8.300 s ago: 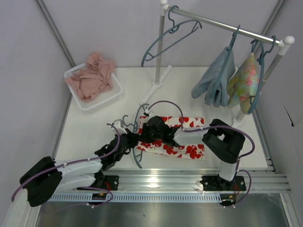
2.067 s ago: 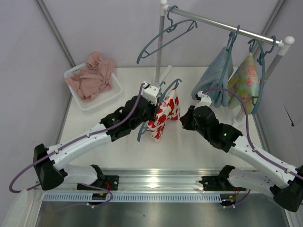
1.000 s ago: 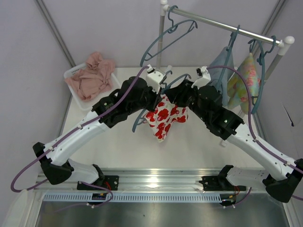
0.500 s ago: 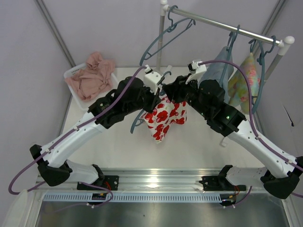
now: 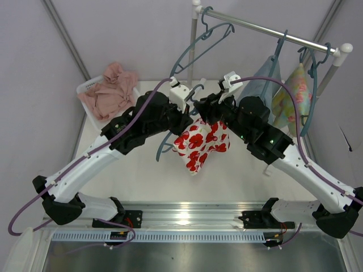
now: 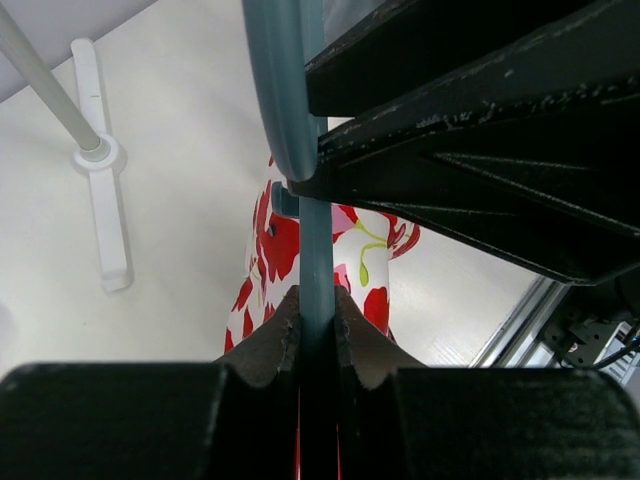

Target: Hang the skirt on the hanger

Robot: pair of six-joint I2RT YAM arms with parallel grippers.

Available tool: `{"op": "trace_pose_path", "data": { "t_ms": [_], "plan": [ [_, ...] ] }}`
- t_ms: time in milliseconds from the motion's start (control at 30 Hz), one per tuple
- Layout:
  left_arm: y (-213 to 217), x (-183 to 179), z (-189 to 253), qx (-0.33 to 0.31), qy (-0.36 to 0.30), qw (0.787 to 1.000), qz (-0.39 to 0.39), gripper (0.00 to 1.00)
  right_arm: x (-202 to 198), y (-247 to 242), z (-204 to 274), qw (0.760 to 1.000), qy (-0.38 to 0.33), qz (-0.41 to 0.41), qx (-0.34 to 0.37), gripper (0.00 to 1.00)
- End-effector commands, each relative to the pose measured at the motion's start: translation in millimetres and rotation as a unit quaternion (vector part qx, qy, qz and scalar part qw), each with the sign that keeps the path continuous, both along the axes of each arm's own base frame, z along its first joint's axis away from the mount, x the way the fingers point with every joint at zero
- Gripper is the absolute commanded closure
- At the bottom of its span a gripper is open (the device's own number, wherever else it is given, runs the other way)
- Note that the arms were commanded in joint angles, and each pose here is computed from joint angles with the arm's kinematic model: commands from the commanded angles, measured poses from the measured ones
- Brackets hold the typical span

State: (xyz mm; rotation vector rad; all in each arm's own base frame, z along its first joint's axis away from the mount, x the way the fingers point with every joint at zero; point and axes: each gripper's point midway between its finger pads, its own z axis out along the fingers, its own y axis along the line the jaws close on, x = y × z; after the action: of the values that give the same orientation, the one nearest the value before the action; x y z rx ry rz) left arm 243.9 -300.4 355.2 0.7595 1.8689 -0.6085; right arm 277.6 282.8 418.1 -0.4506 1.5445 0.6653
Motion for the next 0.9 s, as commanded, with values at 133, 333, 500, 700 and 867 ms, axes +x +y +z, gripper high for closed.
{"op": "trace_pose_path", "data": {
  "t_ms": [133, 333, 500, 700, 867],
  "plan": [
    [-8, -20, 51, -0.081, -0.017, 0.996, -0.041, 0.98, 9, 4, 18, 0.998, -0.053, -0.021, 0.011, 0.66],
    [-8, -19, 53, -0.078, -0.012, 0.996, -0.036, 0.98, 12, 8, 12, 0.998, -0.060, -0.023, 0.004, 0.66],
    [-6, -17, 52, -0.074, -0.010, 0.997, -0.028, 0.98, 16, 9, 14, 0.996, -0.079, -0.029, 0.003, 0.75],
    [-4, -16, 43, -0.062, 0.001, 0.998, -0.021, 0.98, 20, 10, 19, 0.995, -0.087, -0.037, 0.014, 1.00],
    [1, -16, 41, -0.069, -0.004, 0.998, -0.010, 0.89, 22, 8, 25, 0.994, -0.092, -0.047, 0.032, 1.00]
  ]
}}
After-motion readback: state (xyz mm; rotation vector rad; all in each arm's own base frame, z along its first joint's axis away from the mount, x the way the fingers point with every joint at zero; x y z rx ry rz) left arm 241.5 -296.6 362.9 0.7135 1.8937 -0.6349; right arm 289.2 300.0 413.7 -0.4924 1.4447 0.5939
